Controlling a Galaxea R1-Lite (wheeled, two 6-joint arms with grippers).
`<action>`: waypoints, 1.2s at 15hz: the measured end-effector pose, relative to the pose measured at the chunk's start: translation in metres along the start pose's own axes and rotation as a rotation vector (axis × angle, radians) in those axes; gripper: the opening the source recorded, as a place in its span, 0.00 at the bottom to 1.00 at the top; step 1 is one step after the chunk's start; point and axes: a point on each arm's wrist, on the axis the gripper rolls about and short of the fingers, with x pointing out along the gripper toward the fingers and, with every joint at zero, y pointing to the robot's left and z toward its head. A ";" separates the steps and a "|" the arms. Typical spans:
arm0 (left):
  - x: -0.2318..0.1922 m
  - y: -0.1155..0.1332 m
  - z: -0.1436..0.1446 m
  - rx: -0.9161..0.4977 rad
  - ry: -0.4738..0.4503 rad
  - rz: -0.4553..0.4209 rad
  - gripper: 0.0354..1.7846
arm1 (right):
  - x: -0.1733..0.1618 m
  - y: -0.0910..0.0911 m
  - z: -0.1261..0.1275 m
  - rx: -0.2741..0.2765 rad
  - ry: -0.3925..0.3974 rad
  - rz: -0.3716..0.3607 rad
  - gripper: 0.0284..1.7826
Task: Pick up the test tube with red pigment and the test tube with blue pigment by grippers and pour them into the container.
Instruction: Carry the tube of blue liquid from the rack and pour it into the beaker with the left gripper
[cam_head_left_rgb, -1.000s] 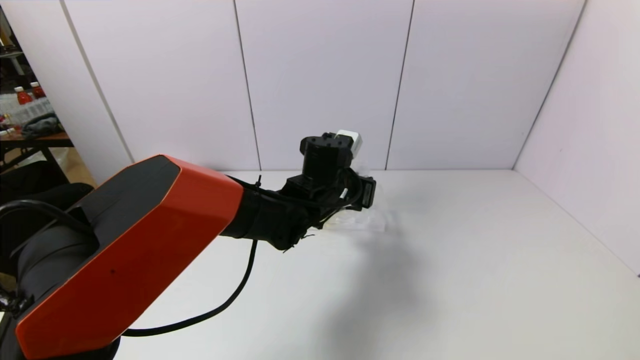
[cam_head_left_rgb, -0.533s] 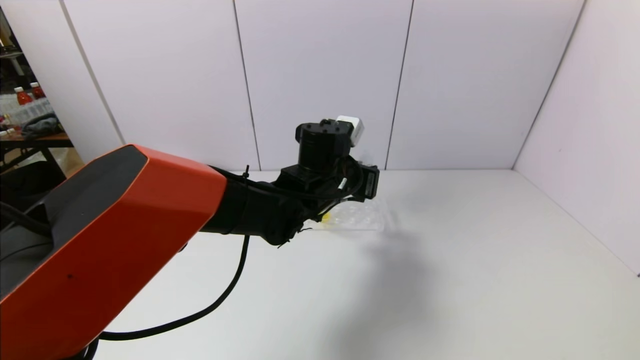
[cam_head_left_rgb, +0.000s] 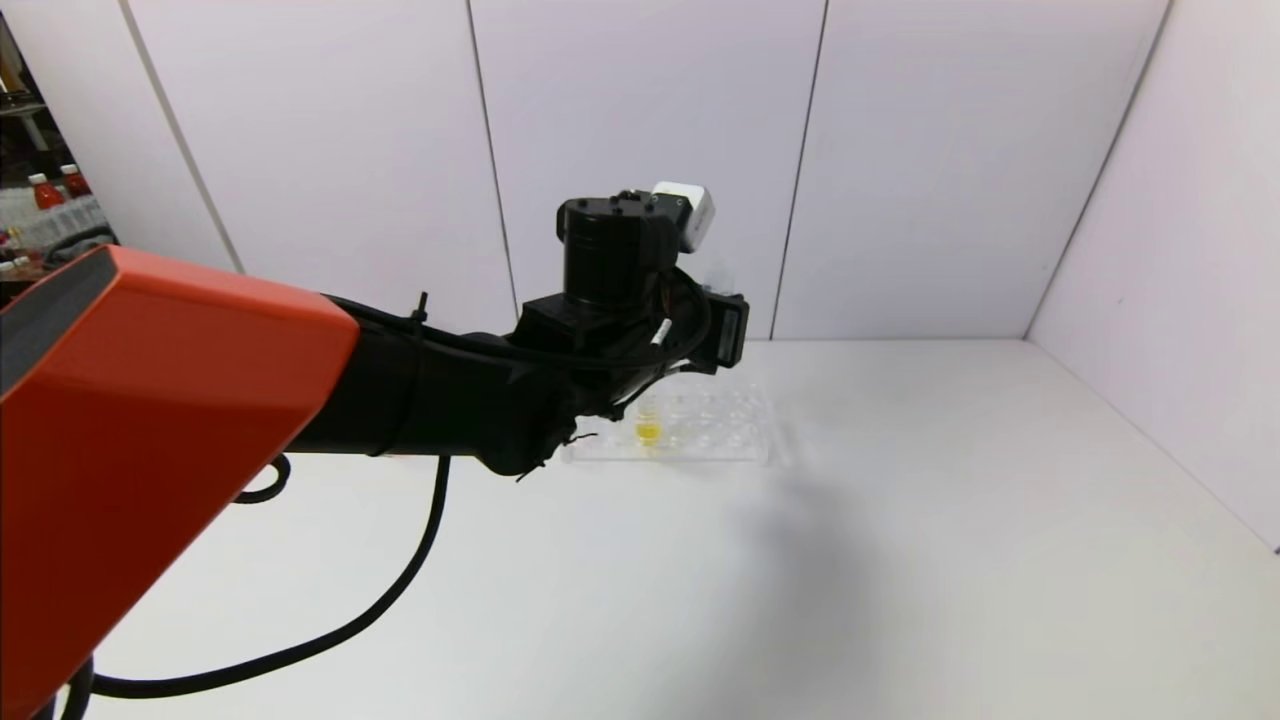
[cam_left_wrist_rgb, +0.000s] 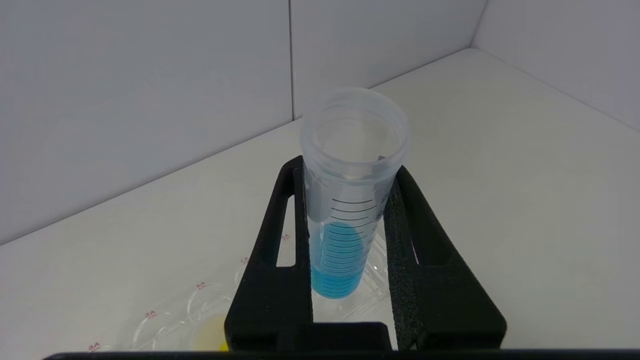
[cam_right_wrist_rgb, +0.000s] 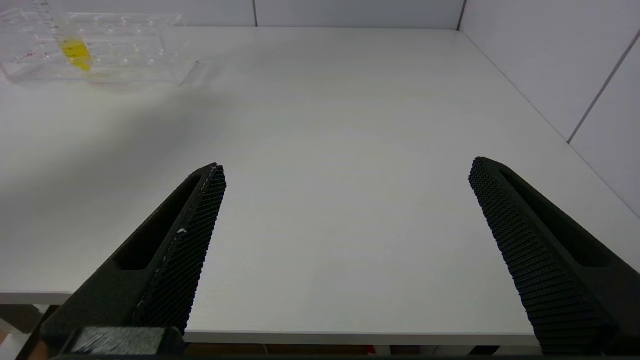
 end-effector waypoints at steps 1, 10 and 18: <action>-0.005 0.000 0.005 0.004 -0.008 0.007 0.23 | 0.000 0.000 0.000 0.000 0.000 0.000 1.00; -0.053 0.010 0.040 0.003 -0.070 0.029 0.23 | 0.000 0.000 0.000 0.000 0.000 0.000 1.00; -0.077 0.078 0.058 0.027 -0.109 0.205 0.23 | 0.000 0.000 0.000 0.000 0.000 0.000 1.00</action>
